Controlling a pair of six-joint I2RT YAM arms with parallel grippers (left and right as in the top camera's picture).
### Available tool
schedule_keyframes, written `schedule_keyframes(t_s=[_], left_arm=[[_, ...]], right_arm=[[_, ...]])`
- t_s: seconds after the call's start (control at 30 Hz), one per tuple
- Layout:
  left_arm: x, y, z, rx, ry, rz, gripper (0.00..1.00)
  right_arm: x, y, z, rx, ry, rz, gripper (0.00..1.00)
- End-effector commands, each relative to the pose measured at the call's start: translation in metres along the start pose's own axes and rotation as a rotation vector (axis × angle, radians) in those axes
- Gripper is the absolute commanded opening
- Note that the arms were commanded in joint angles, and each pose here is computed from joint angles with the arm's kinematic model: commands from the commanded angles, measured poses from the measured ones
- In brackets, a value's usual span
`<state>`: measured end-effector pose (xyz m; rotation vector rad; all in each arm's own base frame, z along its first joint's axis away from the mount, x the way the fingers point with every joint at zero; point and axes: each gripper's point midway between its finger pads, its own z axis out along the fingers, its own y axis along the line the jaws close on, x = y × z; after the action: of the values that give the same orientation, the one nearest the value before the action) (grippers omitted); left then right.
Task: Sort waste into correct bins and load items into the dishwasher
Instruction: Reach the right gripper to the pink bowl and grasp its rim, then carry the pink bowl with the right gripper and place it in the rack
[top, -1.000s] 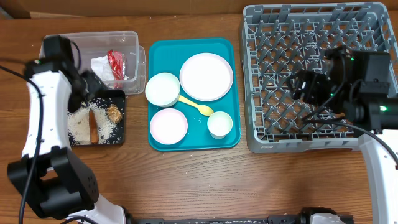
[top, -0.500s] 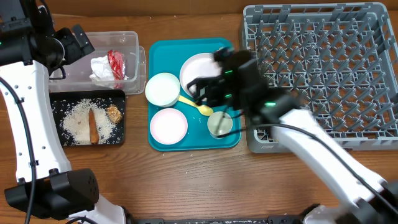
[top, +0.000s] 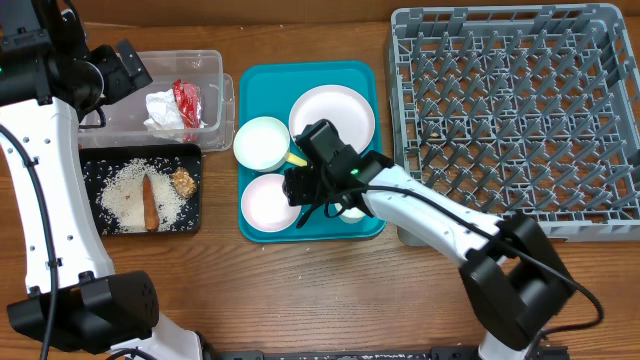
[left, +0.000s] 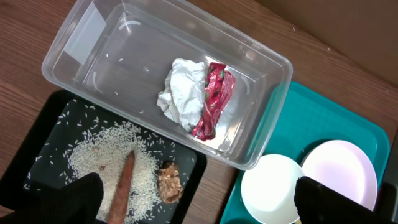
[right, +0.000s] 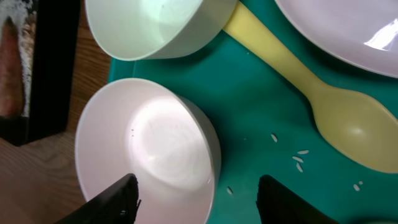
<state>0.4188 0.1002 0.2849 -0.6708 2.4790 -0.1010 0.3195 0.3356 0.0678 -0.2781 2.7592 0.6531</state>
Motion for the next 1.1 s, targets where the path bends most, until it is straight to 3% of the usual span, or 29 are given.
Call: schedule_keyframes(t_s=[0.0, 0.17, 0.43, 0.67, 0.8, 0.93, 1.07], left_arm=[[-0.003, -0.004, -0.008, 0.014, -0.020, 0.022, 1.00], [-0.003, -0.004, -0.008, 0.014, -0.020, 0.022, 1.00], [-0.003, -0.004, -0.008, 0.014, -0.020, 0.022, 1.00], [-0.003, -0.004, -0.008, 0.014, -0.020, 0.022, 1.00], [-0.003, -0.004, -0.008, 0.014, -0.020, 0.022, 1.00], [-0.003, -0.004, -0.008, 0.014, -0.020, 0.022, 1.00], [-0.003, -0.004, -0.008, 0.014, -0.020, 0.022, 1.00]], right_arm=[[0.004, 0.005, 0.014, -0.012, 0.020, 0.008, 0.61], [0.009, 0.004, 0.024, -0.008, 0.038, 0.023, 0.43], [0.008, 0.003, 0.026, -0.004, 0.036, 0.036, 0.04], [-0.026, 0.023, -0.022, -0.035, -0.029, 0.027, 0.04], [-0.064, 0.039, -0.099, -0.024, -0.142, -0.026, 0.04], [-0.103, -0.001, -0.167, 0.220, -0.350, 0.020, 0.04], [-0.137, -0.080, -0.242, 0.651, -0.637, 0.115, 0.04]])
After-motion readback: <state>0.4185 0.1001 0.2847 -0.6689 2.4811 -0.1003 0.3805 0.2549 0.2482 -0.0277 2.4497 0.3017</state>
